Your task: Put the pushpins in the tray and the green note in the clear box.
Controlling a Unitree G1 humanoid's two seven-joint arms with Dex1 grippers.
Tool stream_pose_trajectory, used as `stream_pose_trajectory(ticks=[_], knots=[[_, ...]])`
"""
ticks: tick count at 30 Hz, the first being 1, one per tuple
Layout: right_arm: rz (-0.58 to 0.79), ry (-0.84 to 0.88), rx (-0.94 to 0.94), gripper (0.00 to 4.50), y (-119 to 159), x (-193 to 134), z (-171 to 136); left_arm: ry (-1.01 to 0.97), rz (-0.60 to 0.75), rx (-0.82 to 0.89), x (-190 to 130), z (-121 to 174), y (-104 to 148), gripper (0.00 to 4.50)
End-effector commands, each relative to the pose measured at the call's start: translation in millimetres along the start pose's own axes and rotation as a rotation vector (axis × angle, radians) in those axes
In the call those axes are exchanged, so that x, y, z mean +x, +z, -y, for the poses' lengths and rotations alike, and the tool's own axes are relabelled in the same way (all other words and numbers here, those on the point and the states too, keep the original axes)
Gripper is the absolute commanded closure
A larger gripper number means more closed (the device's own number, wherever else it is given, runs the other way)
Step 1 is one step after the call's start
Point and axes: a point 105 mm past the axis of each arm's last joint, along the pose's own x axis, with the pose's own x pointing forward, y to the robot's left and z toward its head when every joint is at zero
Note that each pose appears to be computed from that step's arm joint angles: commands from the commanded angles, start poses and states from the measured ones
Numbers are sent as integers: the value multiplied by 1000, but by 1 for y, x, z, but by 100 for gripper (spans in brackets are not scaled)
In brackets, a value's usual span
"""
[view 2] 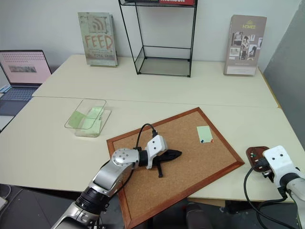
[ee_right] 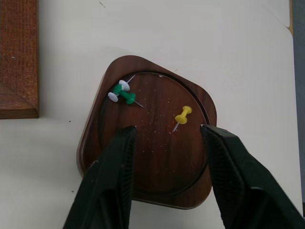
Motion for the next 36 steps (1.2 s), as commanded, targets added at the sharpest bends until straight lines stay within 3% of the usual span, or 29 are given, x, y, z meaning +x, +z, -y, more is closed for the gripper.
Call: stream_pose_trajectory(ticks=[1, 4, 8, 13, 26, 36], knots=[[49, -35, -12, 127, 13, -4, 7, -35, -50, -25, 1, 9, -14, 450], [165, -27, 38, 79, 38, -9, 9, -36, -51, -24, 0, 9, -14, 450], [345, 121, 163, 79, 76, -12, -18, -29, -50, -30, 1, 7, -14, 450], [436, 208, 252, 79, 103, 3, -54, -26, -50, -34, 1, 7, -14, 450], [423, 190, 306, 79, 111, 51, -83, -12, -52, -30, -1, 6, -14, 450], [430, 243, 282, 261, 110, 49, -96, -9, -53, -30, 0, 4, -14, 450]])
